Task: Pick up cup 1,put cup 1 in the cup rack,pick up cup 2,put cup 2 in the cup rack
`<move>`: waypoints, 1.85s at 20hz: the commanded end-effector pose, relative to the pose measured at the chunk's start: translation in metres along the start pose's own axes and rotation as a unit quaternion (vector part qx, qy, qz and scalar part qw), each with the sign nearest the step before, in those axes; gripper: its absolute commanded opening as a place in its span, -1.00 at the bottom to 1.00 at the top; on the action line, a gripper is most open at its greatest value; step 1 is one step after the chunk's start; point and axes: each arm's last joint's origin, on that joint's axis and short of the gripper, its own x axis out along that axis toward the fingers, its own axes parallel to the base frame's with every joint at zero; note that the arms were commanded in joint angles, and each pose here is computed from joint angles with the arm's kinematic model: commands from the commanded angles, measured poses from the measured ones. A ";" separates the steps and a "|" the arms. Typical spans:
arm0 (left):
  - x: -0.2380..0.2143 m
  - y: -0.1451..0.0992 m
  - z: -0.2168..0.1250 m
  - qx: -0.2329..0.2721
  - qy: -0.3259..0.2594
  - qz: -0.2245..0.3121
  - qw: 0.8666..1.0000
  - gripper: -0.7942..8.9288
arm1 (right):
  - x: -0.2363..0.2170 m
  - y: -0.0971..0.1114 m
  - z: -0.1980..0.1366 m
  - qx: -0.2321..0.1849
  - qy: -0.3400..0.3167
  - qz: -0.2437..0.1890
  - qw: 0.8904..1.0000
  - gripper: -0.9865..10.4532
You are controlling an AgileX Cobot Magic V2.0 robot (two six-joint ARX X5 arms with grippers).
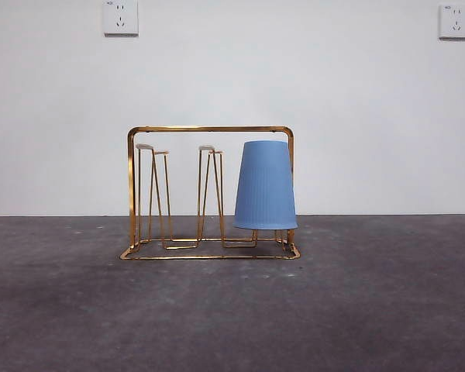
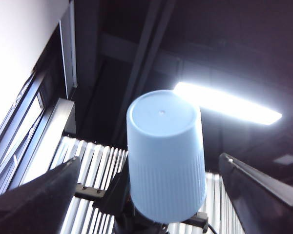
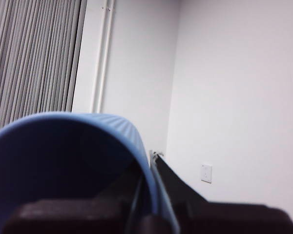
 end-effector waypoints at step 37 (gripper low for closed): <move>-0.003 0.005 0.006 0.023 -0.047 0.008 0.999 -0.85 | 0.034 -0.016 -0.058 0.045 0.109 -0.002 0.993 -0.54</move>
